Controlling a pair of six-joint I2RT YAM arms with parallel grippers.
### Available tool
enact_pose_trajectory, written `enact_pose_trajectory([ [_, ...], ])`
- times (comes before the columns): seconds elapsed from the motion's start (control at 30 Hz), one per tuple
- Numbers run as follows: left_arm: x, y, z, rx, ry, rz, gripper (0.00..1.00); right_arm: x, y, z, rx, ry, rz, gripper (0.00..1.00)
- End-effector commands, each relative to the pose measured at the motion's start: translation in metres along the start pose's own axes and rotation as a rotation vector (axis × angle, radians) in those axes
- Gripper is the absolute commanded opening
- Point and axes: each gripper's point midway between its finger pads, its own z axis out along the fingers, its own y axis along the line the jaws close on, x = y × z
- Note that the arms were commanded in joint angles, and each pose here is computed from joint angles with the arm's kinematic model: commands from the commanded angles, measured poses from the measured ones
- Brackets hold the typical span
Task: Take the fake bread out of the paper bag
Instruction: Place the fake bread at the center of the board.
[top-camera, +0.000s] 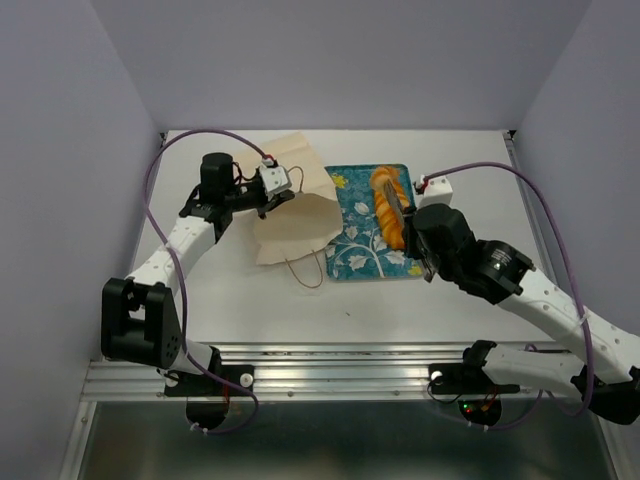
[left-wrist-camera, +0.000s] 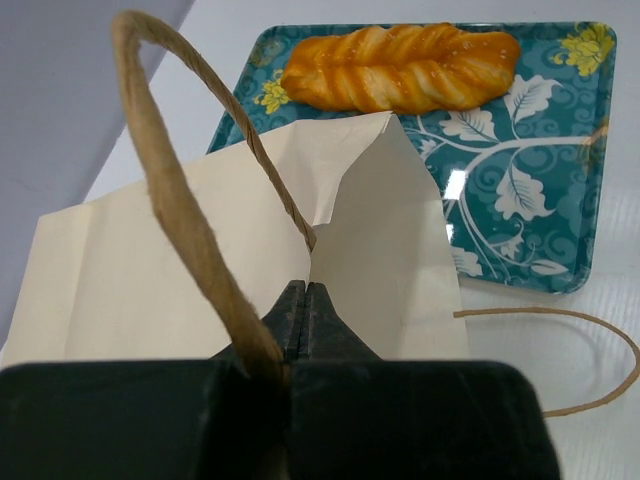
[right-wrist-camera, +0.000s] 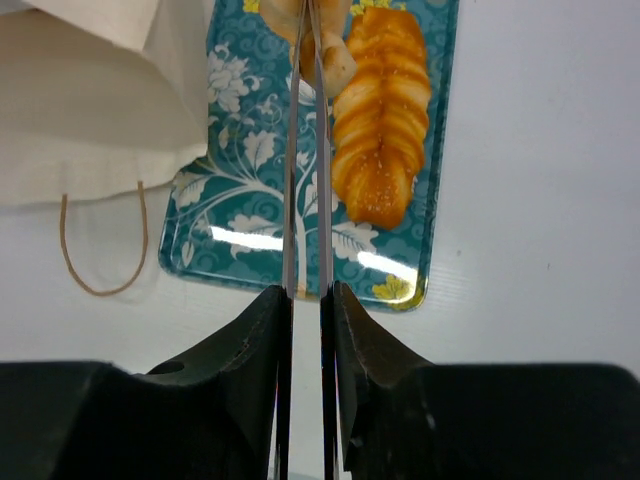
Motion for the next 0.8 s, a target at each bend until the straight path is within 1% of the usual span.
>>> enact_pose_trajectory([
  [0.0, -0.01, -0.016, -0.009, 0.051, -0.018, 0.09, 0.0, -0.051, 0.015, 0.02, -0.01, -0.197, 0.036, 0.01],
  [0.17, 0.003, -0.018, -0.014, 0.019, 0.029, 0.064, 0.0, -0.056, 0.011, 0.065, 0.002, -0.173, 0.015, 0.01],
  [0.23, 0.004, -0.022, -0.018, 0.007, 0.036, 0.066, 0.0, -0.054, 0.012, 0.091, -0.044, -0.155, 0.01, 0.01],
  [0.37, 0.006, -0.029, -0.026, -0.006, 0.037, 0.067, 0.0, -0.05, 0.02, 0.125, -0.054, -0.154, -0.036, 0.01],
  [0.43, 0.006, -0.033, -0.03, -0.017, 0.026, 0.076, 0.0, -0.043, 0.021, 0.147, -0.053, -0.124, -0.057, 0.01],
  [0.53, 0.006, -0.035, -0.033, -0.039, 0.01, 0.072, 0.0, -0.037, 0.027, 0.164, -0.061, -0.131, -0.085, 0.01],
  [0.57, 0.006, -0.035, -0.034, -0.041, 0.009, 0.069, 0.0, -0.029, 0.025, 0.174, -0.053, -0.105, -0.085, 0.01],
  [0.67, 0.005, -0.037, -0.035, -0.036, 0.001, 0.068, 0.0, -0.02, 0.032, 0.183, -0.077, -0.08, -0.094, 0.01],
  [0.77, 0.003, -0.037, -0.035, -0.032, -0.005, 0.067, 0.0, -0.001, 0.026, 0.198, -0.035, -0.042, -0.119, 0.01],
])
